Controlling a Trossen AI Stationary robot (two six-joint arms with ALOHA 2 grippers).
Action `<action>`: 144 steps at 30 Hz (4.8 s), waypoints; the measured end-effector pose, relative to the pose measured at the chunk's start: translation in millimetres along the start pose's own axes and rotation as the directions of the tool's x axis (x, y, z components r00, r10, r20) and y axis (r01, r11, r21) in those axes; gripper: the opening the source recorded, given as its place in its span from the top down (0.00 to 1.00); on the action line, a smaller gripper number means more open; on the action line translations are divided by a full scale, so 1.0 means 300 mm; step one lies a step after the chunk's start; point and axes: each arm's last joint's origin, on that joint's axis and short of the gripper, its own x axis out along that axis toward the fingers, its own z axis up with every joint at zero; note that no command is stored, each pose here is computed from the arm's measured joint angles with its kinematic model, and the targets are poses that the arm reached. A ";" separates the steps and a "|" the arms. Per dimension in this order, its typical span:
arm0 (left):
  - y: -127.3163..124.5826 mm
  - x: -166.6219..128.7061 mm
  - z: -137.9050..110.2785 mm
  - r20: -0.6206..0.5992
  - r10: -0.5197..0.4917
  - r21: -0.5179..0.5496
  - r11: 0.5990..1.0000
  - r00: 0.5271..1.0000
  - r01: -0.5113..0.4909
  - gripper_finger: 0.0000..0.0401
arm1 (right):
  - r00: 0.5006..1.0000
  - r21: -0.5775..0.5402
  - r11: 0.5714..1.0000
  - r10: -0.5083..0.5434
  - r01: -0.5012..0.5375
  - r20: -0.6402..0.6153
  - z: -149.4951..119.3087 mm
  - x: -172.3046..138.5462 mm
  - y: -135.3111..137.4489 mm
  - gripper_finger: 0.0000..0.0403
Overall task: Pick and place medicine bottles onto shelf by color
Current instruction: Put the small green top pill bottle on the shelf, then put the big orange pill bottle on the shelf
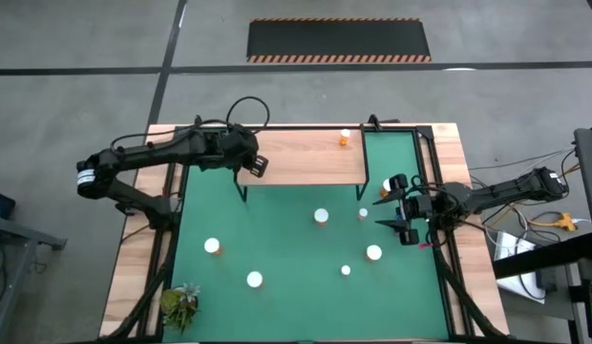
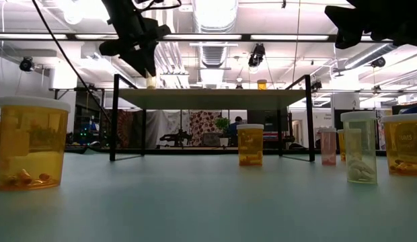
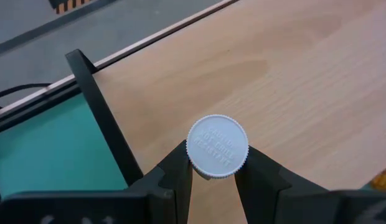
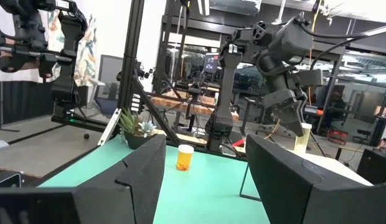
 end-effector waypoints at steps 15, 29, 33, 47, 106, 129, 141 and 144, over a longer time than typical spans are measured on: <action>-0.013 0.039 -0.007 -0.029 0.024 0.012 1.000 0.999 -0.023 0.78 | 1.000 0.000 1.000 0.000 0.000 0.000 0.000 0.000 0.000 0.47; -0.011 0.039 -0.006 -0.028 0.024 0.015 1.000 0.999 -0.024 0.60 | 1.000 0.000 1.000 0.000 0.000 0.000 0.000 0.000 0.000 0.47; -0.010 0.035 -0.006 -0.025 0.022 0.029 0.999 0.999 -0.021 0.52 | 1.000 0.000 1.000 0.000 0.000 0.000 0.000 0.000 0.000 0.47; -0.016 -0.128 0.024 -0.121 -0.254 0.014 0.966 0.960 0.257 0.47 | 1.000 0.000 1.000 0.000 0.000 0.000 0.000 0.000 0.000 0.47; -0.117 -0.141 -0.782 -0.537 0.096 -0.029 0.991 0.838 -0.132 0.25 | 1.000 0.008 1.000 -0.001 0.001 0.013 0.008 0.001 -0.001 0.47; -0.128 -0.142 -0.779 -0.536 0.069 -0.042 0.993 0.841 -0.108 0.51 | 1.000 0.008 1.000 -0.001 0.001 0.012 0.008 0.001 -0.001 0.47; -0.282 -0.343 -0.611 -0.534 -0.225 -0.111 0.974 0.815 0.196 0.52 | 1.000 0.009 1.000 -0.001 0.001 0.012 0.008 0.001 -0.001 0.47; -0.344 -0.385 -0.556 -0.518 -0.283 -0.081 0.956 0.807 0.283 0.52 | 1.000 0.010 1.000 -0.001 0.000 0.010 0.007 0.001 -0.001 0.47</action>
